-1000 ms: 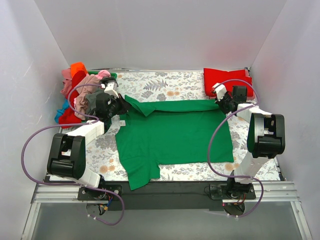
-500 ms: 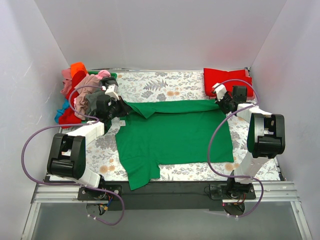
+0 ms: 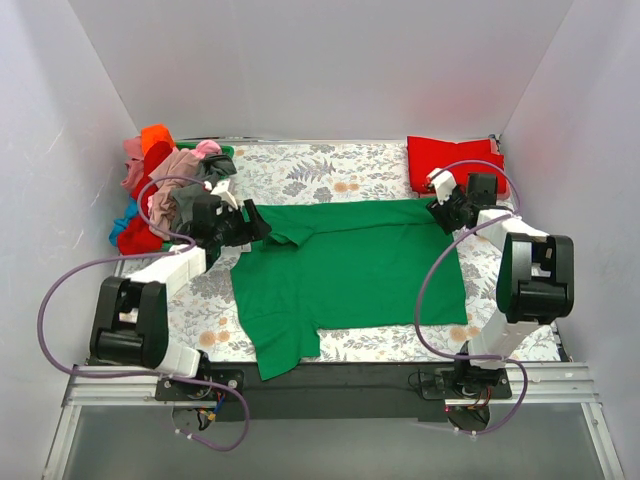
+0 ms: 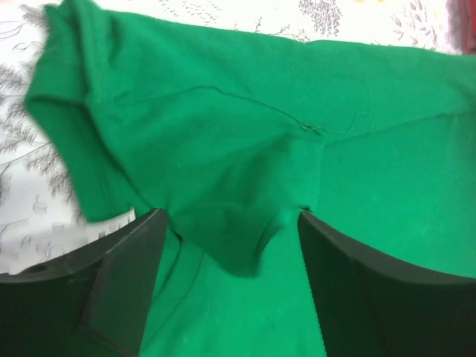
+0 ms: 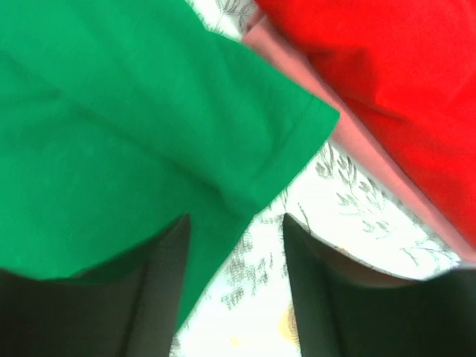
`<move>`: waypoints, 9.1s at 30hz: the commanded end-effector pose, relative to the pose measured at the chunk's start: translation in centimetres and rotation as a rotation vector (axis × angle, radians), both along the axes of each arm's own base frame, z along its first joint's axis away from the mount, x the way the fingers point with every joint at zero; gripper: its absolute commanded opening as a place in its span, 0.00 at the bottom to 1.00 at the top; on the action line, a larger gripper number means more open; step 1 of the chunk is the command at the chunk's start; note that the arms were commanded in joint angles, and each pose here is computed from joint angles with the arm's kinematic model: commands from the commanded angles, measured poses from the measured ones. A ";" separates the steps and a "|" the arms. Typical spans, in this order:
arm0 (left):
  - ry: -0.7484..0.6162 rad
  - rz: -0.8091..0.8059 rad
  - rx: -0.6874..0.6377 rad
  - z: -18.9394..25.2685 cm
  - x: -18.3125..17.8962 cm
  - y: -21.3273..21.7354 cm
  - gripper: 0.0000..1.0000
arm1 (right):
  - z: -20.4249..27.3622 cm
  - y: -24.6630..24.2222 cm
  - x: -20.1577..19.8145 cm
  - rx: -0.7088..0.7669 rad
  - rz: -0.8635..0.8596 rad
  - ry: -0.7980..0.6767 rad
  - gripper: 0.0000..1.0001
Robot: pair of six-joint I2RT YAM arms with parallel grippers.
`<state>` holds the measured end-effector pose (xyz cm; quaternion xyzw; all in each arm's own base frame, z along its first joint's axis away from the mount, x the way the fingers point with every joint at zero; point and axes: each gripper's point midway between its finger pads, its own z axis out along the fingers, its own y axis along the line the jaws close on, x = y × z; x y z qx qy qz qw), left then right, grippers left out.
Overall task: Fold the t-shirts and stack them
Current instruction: Fold the tshirt
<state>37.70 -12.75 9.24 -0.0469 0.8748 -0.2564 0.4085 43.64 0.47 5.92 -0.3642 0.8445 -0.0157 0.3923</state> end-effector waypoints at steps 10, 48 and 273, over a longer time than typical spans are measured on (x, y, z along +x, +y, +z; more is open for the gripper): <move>0.028 0.301 -0.083 6.2 -5.4 3.6 0.85 | 2.0 -0.1 -7.0 0.170 -0.087 0.138 0.80; 0.836 0.446 -0.134 -6.4 -19.5 2.0 0.10 | -3.8 -3.6 -22.4 0.169 -0.156 0.656 0.01; 0.100 -0.527 0.330 -2.2 -4.1 -10.8 0.00 | 3.4 12.3 -15.0 0.645 0.436 0.483 0.59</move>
